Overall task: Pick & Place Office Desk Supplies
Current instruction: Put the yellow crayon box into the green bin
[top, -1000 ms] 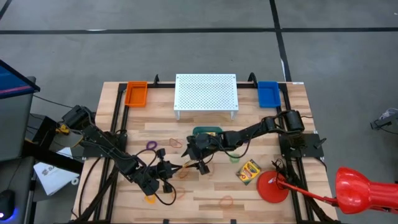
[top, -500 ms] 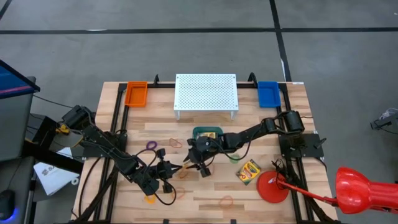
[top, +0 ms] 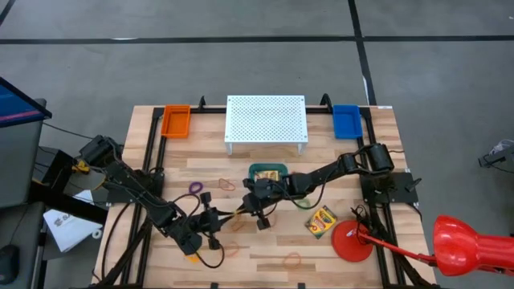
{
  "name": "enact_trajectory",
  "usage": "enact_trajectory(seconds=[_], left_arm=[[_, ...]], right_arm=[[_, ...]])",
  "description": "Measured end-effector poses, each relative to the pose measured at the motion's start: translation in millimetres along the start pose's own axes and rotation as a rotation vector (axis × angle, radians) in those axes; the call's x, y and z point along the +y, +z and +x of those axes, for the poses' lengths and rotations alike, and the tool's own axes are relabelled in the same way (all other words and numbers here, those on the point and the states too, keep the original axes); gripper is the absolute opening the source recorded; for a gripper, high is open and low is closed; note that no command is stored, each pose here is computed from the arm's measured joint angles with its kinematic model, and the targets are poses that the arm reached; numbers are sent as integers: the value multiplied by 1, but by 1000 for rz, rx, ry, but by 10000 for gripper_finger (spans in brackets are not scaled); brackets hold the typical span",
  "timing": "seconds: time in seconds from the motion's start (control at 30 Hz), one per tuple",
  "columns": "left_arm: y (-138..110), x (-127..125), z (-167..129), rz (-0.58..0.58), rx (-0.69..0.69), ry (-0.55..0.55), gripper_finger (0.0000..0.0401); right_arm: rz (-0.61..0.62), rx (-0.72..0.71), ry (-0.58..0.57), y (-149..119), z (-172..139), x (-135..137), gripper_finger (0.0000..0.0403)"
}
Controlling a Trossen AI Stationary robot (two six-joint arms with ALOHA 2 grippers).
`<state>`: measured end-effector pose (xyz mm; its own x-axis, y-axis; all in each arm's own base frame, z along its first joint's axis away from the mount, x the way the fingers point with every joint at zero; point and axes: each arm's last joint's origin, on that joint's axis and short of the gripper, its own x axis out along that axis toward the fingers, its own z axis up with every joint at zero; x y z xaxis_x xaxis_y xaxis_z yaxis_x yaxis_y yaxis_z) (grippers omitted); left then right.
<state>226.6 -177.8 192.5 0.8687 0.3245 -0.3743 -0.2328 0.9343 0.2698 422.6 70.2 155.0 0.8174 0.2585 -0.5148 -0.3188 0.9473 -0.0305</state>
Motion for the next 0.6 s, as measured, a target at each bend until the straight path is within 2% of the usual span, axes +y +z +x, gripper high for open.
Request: enact_trajectory(seconds=[0.17, 0.37, 0.47, 0.6], left_arm=[[12, 13, -21, -10, -57, 54, 69], [22, 28, -38, -30, -90, 70, 88], [21, 30, -39, -12, -81, 75, 87], [16, 31, -39, -1, -62, 94, 86]], right_arm=[[68, 29, -31, 0, -6, -13, 13], [210, 103, -136, 6, -28, -21, 13], [265, 93, -200, 17, -40, -14, 13], [327, 72, -225, 28, -50, 1, 13]])
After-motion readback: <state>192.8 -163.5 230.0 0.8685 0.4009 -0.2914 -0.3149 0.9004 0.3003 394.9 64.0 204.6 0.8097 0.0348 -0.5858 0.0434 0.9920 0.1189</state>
